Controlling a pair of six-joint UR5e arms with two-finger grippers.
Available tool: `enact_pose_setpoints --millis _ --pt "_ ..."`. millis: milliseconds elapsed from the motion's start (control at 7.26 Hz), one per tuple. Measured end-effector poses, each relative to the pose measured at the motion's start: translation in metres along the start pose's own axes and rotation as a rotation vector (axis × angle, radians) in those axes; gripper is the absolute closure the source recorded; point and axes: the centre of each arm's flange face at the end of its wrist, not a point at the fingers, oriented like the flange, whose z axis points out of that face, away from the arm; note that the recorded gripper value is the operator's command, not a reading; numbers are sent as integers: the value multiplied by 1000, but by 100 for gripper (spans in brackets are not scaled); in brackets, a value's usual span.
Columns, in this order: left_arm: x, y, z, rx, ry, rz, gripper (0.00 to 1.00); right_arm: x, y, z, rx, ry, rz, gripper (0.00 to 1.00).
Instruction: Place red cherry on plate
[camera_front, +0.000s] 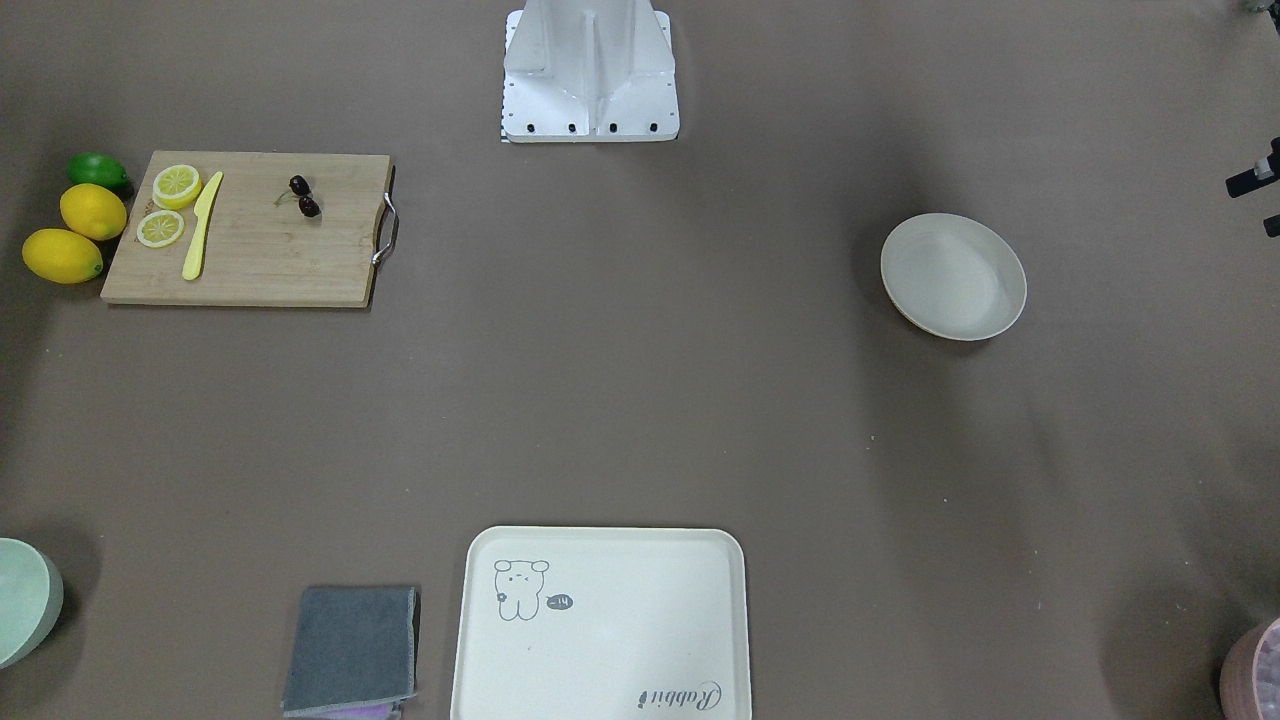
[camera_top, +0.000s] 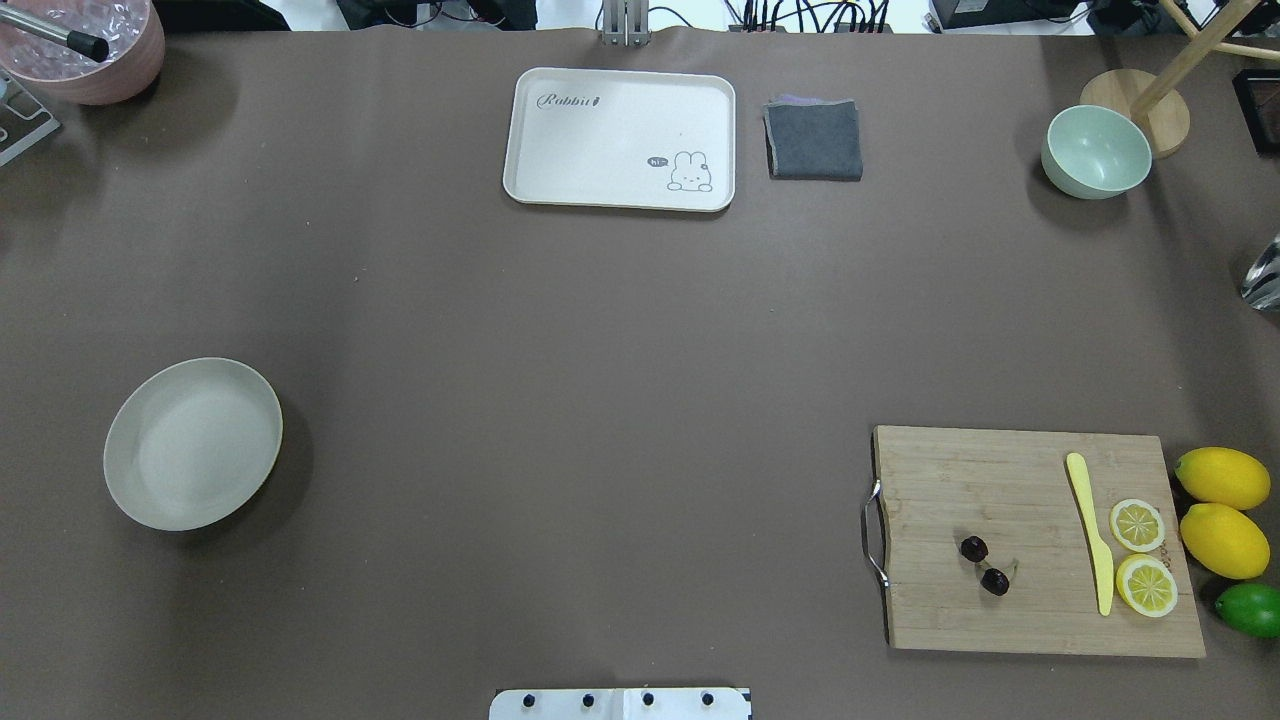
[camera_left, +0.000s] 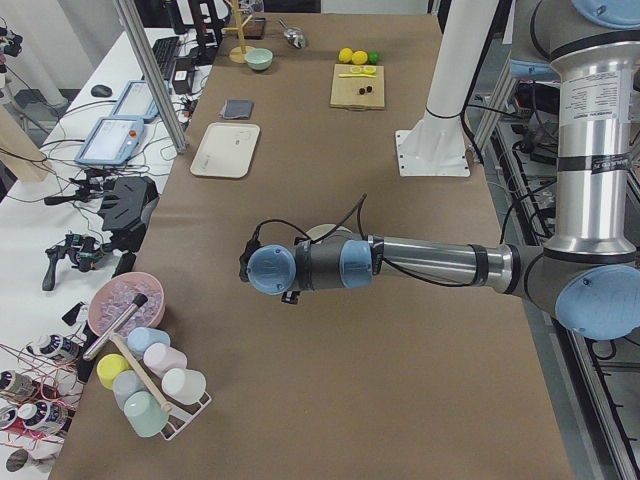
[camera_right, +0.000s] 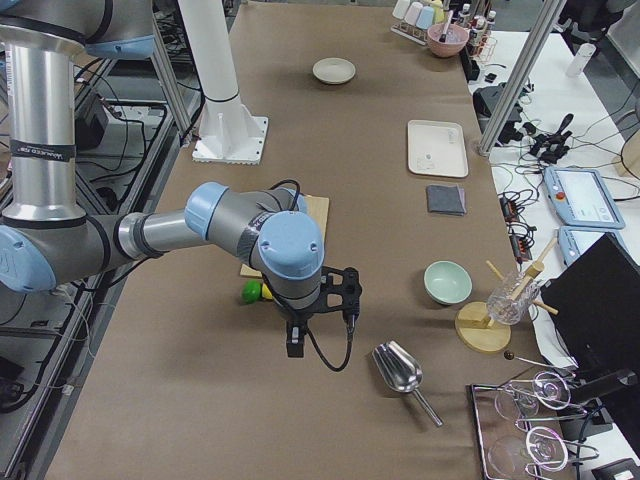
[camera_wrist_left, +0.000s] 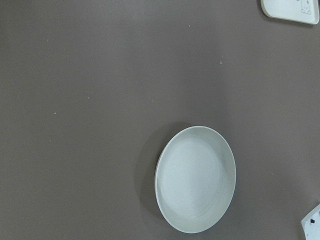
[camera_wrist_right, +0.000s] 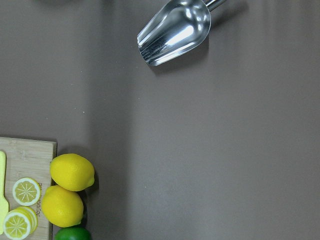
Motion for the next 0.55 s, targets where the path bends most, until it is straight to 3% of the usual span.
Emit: enact_pose_setpoints --millis 276,551 --pt "-4 -7 27 1 -61 5 2 0 0 -2 1 -1 3 0" --pt "-16 -9 69 15 -78 0 2 0 -1 -3 4 1 3 0"
